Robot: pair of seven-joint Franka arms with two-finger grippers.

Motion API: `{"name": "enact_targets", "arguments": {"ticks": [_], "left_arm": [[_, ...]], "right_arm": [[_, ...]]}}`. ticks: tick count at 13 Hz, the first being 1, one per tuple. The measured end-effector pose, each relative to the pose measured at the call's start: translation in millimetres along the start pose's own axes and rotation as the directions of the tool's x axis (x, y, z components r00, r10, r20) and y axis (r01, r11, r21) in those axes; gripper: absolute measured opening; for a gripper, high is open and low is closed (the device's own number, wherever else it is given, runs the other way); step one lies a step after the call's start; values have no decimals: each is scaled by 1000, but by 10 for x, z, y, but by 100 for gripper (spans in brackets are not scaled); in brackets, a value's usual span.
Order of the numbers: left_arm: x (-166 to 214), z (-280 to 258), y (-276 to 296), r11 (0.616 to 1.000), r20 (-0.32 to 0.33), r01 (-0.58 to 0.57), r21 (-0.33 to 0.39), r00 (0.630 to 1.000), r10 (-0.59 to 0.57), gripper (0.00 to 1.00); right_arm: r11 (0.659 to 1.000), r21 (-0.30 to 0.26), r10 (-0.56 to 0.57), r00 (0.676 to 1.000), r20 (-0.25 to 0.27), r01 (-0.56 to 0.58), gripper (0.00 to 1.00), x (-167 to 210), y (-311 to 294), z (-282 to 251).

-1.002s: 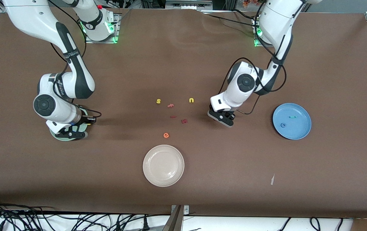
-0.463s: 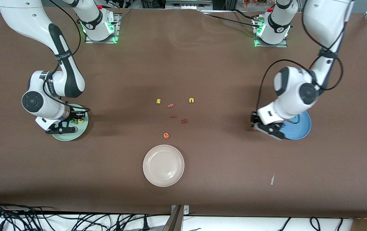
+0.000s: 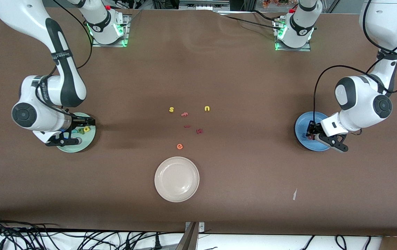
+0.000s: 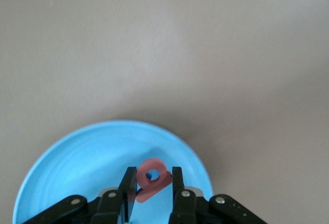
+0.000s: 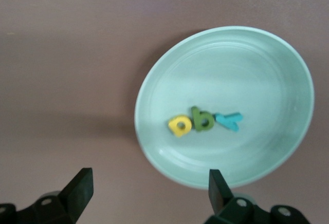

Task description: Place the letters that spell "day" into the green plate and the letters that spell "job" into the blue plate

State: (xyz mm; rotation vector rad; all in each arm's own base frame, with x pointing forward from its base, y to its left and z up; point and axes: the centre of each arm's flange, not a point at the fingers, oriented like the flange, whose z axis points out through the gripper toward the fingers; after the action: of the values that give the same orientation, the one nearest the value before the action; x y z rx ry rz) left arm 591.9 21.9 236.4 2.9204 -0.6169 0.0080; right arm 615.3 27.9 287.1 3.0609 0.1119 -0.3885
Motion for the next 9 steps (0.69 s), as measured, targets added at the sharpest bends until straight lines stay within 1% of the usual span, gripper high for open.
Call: {"name": "enact_targets", "arguments": {"ticks": [3, 5, 6, 7, 9], "left_arm": [[-112, 138, -22, 999, 51, -31, 17, 998, 30, 32], [-160, 157, -64, 999, 60, -27, 21, 998, 25, 32], [-188, 152, -111, 999, 63, -22, 27, 998, 21, 36], [-225, 141, -178, 999, 71, -25, 39, 997, 22, 37], [-293, 121, -298, 998, 78, -23, 52, 997, 19, 52]], "right_arm": [[1000, 8, -14, 998, 64, 13, 100, -28, -79, -526], [1000, 11, -18, 994, 105, 17, 100, -70, -100, -830], [1000, 12, -20, 993, 120, 18, 100, -97, -108, -992], [1000, 13, -22, 991, 135, 20, 100, -132, -117, -1171], [1000, 15, -28, 987, 155, 26, 100, -219, -152, -1515]]}}
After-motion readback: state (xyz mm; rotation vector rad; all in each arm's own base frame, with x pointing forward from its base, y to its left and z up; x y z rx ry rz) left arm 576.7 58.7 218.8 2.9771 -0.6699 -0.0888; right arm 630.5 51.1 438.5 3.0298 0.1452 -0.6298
